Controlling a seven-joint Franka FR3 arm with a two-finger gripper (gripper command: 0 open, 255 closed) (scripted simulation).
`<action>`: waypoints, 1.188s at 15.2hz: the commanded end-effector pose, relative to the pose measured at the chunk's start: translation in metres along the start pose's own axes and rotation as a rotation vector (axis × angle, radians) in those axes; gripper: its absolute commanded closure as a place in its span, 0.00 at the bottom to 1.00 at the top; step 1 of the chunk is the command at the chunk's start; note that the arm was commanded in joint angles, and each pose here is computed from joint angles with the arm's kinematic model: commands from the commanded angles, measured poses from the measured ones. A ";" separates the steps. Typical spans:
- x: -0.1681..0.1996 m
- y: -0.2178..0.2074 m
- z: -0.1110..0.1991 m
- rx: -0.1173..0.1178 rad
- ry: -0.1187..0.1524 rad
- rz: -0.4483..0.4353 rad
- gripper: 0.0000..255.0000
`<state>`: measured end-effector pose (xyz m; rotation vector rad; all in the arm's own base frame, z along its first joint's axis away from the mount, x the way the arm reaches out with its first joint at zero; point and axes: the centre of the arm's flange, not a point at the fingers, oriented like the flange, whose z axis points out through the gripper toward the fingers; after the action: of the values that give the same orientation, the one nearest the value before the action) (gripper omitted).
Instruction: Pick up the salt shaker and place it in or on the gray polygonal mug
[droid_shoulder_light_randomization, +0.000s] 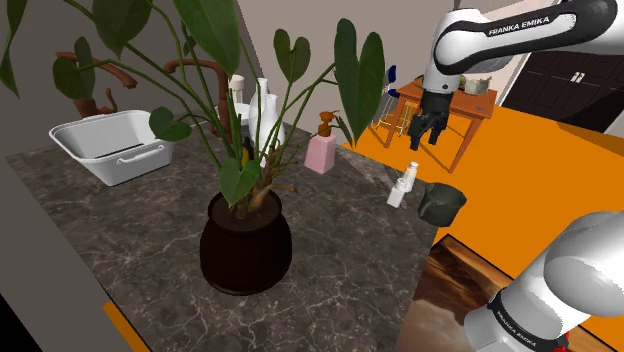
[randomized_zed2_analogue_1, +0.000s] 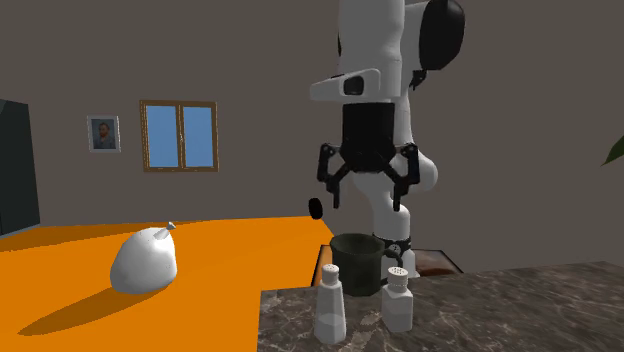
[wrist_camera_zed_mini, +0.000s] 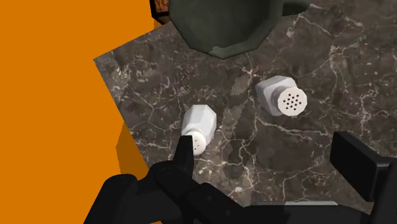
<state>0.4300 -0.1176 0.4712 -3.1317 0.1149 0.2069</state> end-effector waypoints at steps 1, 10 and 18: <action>0.016 0.015 0.018 0.008 -0.018 0.007 0.00; 0.073 0.060 0.093 0.037 -0.080 0.033 0.00; 0.071 0.059 0.128 0.037 -0.080 0.033 0.00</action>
<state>0.4793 -0.1808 0.3371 -3.0812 0.1678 0.3275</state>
